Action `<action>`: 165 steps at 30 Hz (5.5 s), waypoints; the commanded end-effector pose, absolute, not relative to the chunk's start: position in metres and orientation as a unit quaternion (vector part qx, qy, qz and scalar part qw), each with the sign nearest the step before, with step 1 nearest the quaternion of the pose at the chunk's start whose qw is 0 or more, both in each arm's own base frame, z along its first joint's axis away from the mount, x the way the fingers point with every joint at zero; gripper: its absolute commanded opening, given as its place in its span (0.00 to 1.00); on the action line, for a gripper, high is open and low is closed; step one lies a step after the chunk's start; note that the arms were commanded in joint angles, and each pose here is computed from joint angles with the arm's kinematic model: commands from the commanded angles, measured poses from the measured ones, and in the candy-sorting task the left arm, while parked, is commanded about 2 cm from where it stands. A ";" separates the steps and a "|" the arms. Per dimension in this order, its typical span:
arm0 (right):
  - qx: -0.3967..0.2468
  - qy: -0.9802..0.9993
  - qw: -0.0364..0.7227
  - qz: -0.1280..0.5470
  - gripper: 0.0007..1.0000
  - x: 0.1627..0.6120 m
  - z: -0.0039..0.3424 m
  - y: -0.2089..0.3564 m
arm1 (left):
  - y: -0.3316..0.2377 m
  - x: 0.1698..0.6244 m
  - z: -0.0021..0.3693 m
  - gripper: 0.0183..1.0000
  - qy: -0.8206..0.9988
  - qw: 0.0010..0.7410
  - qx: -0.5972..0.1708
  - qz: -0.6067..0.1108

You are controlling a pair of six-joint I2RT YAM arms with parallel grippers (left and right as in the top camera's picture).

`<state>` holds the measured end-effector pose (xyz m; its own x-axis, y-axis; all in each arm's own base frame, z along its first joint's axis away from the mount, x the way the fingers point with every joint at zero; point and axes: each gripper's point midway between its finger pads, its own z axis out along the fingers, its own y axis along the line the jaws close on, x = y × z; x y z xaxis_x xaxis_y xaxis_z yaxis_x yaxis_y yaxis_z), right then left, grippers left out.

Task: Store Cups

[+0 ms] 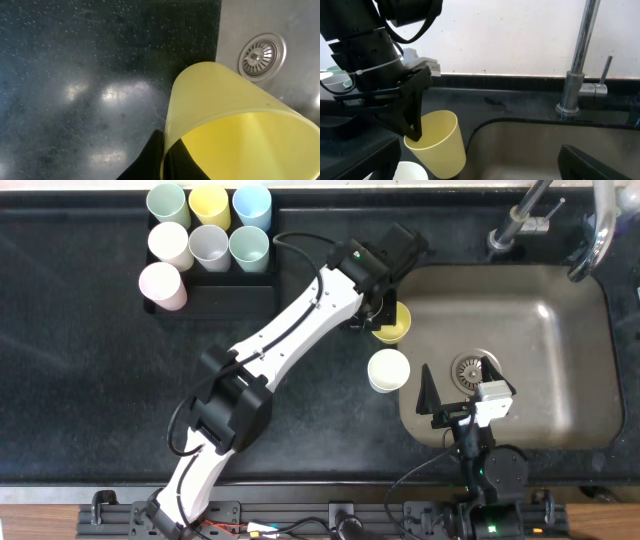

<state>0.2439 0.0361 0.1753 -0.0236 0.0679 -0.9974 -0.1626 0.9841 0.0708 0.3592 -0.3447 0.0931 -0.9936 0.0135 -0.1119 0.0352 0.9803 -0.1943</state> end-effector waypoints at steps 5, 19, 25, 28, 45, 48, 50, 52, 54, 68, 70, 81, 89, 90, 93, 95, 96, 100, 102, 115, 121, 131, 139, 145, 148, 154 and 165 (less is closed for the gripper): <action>-0.027 0.710 0.699 0.082 1.00 0.244 0.172 0.034 | -0.291 0.400 0.178 0.02 0.980 0.169 -0.040 -0.093; -0.027 0.710 0.699 0.082 0.99 0.244 0.172 0.034 | -0.108 0.386 0.266 0.02 0.820 0.215 -0.527 -0.051; -0.027 0.710 0.699 0.082 1.00 0.244 0.172 0.034 | -0.076 0.364 0.248 0.02 0.733 0.150 -0.663 -0.026; -0.027 0.710 0.699 0.082 1.00 0.244 0.172 0.034 | -0.064 0.365 0.238 0.02 0.714 0.141 -0.686 -0.016; -0.027 0.710 0.699 0.082 0.99 0.244 0.172 0.034 | -0.046 0.392 0.168 0.02 0.691 0.042 -0.721 -0.013; -0.027 0.710 0.699 0.082 1.00 0.244 0.172 0.034 | -0.047 0.397 0.161 0.02 0.699 0.039 -0.714 -0.012; -0.027 0.710 0.699 0.082 1.00 0.244 0.172 0.034 | -0.048 0.398 0.158 0.02 0.700 0.037 -0.714 -0.012; -0.027 0.710 0.699 0.082 0.99 0.244 0.172 0.034 | -0.047 0.397 0.158 0.02 0.699 0.036 -0.714 -0.009; -0.027 0.710 0.699 0.082 1.00 0.244 0.172 0.034 | -0.047 0.396 0.156 0.02 0.699 0.034 -0.714 -0.006; -0.027 0.710 0.699 0.082 0.99 0.244 0.172 0.034 | -0.036 0.389 0.138 0.02 0.692 0.022 -0.722 0.014; -0.027 0.710 0.699 0.082 1.00 0.244 0.172 0.034 | -0.033 0.389 0.138 0.02 0.689 0.023 -0.724 0.014; -0.027 0.710 0.699 0.082 1.00 0.244 0.172 0.034 | -0.036 0.396 0.121 0.02 0.681 0.004 -0.732 -0.014; -0.027 0.710 0.699 0.082 1.00 0.244 0.172 0.034 | -0.031 0.395 0.115 0.02 0.677 0.003 -0.736 -0.010; -0.027 0.710 0.699 0.082 1.00 0.244 0.172 0.034 | -0.030 0.394 0.115 0.02 0.677 0.003 -0.736 -0.009; -0.027 0.710 0.699 0.082 1.00 0.244 0.172 0.034 | -0.029 0.395 0.112 0.02 0.675 0.001 -0.738 -0.007; -0.027 0.710 0.699 0.082 0.99 0.244 0.172 0.034 | -0.029 0.395 0.108 0.02 0.673 -0.009 -0.740 -0.008; -0.027 0.710 0.699 0.082 1.00 0.244 0.172 0.034 | -0.029 0.395 0.106 0.02 0.671 -0.014 -0.741 -0.008; -0.027 0.710 0.699 0.082 1.00 0.244 0.172 0.034 | -0.029 0.395 0.102 0.02 0.671 -0.017 -0.741 -0.006; -0.027 0.710 0.699 0.082 1.00 0.244 0.172 0.034 | -0.029 0.395 0.102 0.02 0.671 -0.017 -0.742 -0.006; -0.027 0.710 0.699 0.082 1.00 0.244 0.172 0.034 | -0.027 0.397 0.095 0.06 0.677 -0.023 -0.736 -0.003; -0.027 0.710 0.699 0.082 1.00 0.244 0.172 0.034 | -0.027 0.397 0.087 0.07 0.676 -0.026 -0.736 -0.007; -0.027 0.710 0.699 0.082 1.00 0.244 0.172 0.034 | -0.027 0.400 0.083 0.13 0.677 -0.022 -0.735 -0.014; -0.027 0.710 0.699 0.082 1.00 0.244 0.172 0.034 | -0.026 0.409 0.086 0.24 0.677 -0.006 -0.735 -0.027; -0.027 0.710 0.699 0.082 1.00 0.244 0.172 0.034 | -0.020 0.413 0.100 0.37 0.677 0.024 -0.735 -0.033; -0.027 0.710 0.699 0.082 1.00 0.244 0.172 0.034 | -0.019 0.413 0.107 0.47 0.676 0.030 -0.735 -0.038; -0.027 0.710 0.699 0.082 1.00 0.244 0.172 0.034 | -0.017 0.413 0.124 0.65 0.675 0.049 -0.734 -0.051; -0.027 0.710 0.699 0.082 1.00 0.244 0.172 0.034 | 0.008 0.405 0.238 0.81 0.684 0.219 -0.688 -0.108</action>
